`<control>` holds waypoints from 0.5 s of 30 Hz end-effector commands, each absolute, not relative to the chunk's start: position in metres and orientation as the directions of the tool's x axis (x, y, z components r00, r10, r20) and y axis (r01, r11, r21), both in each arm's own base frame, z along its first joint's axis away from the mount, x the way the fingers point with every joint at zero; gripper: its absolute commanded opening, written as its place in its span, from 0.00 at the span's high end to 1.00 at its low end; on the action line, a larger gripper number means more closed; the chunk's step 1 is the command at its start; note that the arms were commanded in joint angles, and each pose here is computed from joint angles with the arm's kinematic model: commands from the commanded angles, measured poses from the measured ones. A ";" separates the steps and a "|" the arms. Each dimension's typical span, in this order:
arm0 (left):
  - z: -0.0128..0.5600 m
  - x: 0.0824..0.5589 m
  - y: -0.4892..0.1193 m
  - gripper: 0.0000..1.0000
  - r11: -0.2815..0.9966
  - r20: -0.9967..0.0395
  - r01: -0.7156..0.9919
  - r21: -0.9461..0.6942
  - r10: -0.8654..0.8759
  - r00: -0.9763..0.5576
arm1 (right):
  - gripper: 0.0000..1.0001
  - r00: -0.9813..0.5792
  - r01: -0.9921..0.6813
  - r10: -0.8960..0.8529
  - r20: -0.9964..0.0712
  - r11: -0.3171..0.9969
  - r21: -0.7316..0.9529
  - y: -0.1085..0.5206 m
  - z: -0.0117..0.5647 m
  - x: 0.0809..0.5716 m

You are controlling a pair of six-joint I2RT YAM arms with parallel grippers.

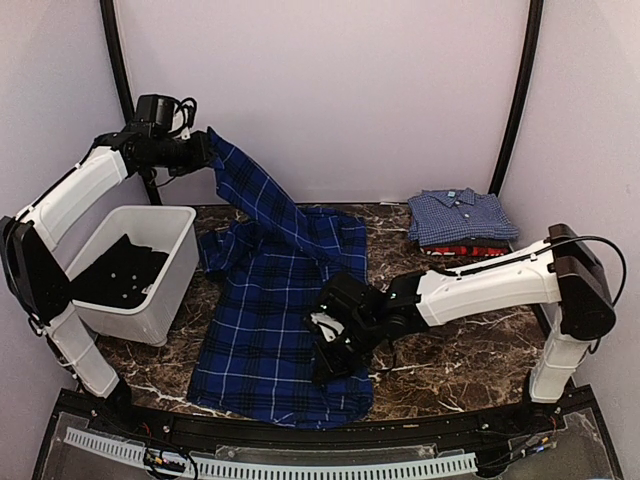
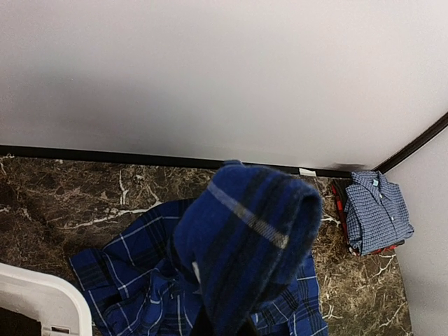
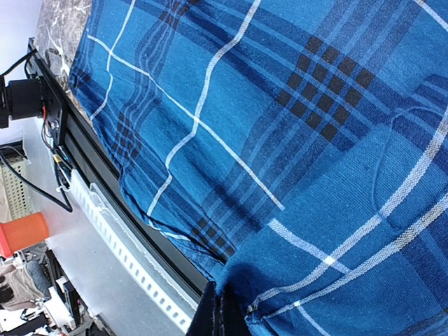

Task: Fold and stack the long sleeve shirts
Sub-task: Fold the flattened shirt at the center of the board.

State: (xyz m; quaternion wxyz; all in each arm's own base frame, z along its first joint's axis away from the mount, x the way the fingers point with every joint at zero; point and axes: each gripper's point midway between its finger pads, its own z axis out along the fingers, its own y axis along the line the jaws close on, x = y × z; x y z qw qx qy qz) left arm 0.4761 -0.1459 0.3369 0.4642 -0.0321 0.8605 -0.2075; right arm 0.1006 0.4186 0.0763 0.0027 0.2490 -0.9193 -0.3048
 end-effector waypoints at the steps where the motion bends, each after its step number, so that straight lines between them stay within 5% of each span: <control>1: 0.359 0.476 -0.146 1.00 0.905 -0.810 0.174 -0.389 -0.245 -0.533 | 1.00 -0.884 -0.442 -0.440 -0.160 0.670 0.596 0.430 0.085 0.111; 15: 0.358 0.481 -0.153 1.00 0.892 -0.803 0.196 -0.408 -0.249 -0.541 | 1.00 -0.875 -0.446 -0.469 -0.123 0.678 0.584 0.428 0.064 0.100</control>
